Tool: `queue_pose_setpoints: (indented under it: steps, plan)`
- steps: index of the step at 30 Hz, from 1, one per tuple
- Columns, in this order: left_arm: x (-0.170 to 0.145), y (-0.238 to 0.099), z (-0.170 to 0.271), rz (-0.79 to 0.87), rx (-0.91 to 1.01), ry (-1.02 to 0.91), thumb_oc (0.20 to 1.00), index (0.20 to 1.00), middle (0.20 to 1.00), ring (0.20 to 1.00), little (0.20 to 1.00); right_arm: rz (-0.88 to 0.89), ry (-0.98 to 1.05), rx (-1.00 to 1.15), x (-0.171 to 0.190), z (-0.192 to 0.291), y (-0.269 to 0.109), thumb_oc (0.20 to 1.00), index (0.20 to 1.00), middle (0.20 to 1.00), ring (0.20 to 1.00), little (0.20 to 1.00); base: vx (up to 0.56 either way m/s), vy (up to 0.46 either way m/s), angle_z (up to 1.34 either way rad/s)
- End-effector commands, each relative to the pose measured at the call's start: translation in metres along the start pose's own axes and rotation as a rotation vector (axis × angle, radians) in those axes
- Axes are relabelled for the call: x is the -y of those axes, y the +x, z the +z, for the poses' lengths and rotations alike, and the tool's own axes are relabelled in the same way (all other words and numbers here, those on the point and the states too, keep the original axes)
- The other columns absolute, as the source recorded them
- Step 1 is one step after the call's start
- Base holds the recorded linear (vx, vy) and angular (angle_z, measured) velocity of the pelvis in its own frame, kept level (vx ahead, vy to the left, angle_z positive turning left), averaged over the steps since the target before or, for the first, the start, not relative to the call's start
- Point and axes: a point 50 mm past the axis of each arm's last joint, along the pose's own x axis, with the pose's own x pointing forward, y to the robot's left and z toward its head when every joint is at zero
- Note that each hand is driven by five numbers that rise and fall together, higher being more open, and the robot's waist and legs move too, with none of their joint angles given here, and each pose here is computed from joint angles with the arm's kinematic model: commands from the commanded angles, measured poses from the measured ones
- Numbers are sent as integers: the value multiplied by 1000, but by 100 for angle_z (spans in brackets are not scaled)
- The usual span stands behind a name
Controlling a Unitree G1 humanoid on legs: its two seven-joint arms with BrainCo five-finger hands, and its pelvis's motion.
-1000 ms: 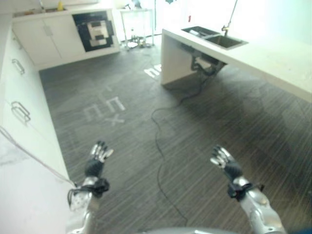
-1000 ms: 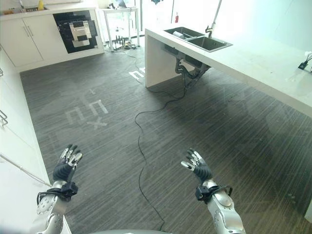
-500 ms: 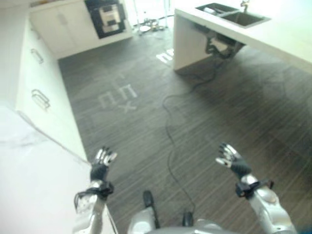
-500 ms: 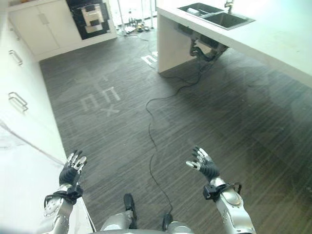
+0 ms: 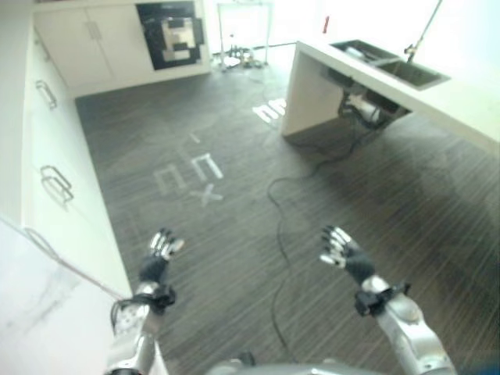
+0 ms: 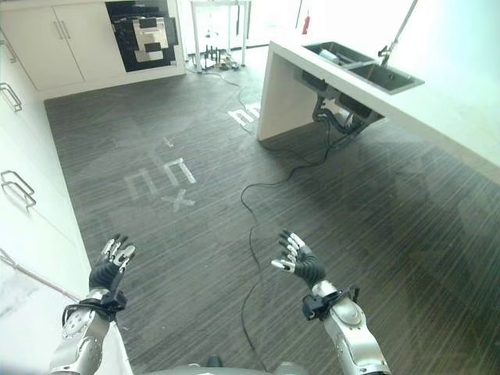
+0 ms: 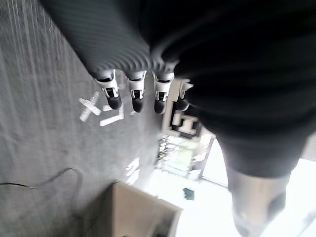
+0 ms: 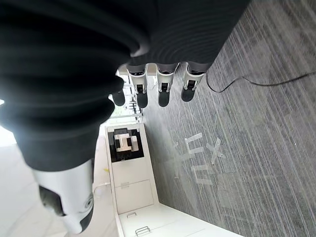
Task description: Place the dishes in the dishwasher.
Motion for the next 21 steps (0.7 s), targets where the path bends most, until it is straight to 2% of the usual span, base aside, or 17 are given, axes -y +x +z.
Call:
queue_pose_setpoints:
  steps: [1, 6, 15, 21]
  plan:
    - [3, 3, 24, -67, 87, 59, 1000, 1000, 1000, 1000, 1000, -19, -63, 127, 11, 29, 2, 1000, 1000, 1000, 1000, 1000, 249, -130, 16]
    - [6, -1, 20, -113, 53, 90, 1000, 1000, 1000, 1000, 1000, -45, -50, 152, 20, 32, -11, 1000, 1000, 1000, 1000, 1000, 352, -265, 18]
    - [14, 1, 20, -120, 51, 56, 1000, 1000, 1000, 1000, 1000, 2, -107, 188, 11, 51, 6, 1000, 1000, 1000, 1000, 1000, 325, -309, 24]
    - [21, -4, 17, -130, 59, -18, 1000, 1000, 1000, 1000, 1000, 34, -150, 204, 20, 60, -3, 1000, 1000, 1000, 1000, 1000, 244, -373, -44]
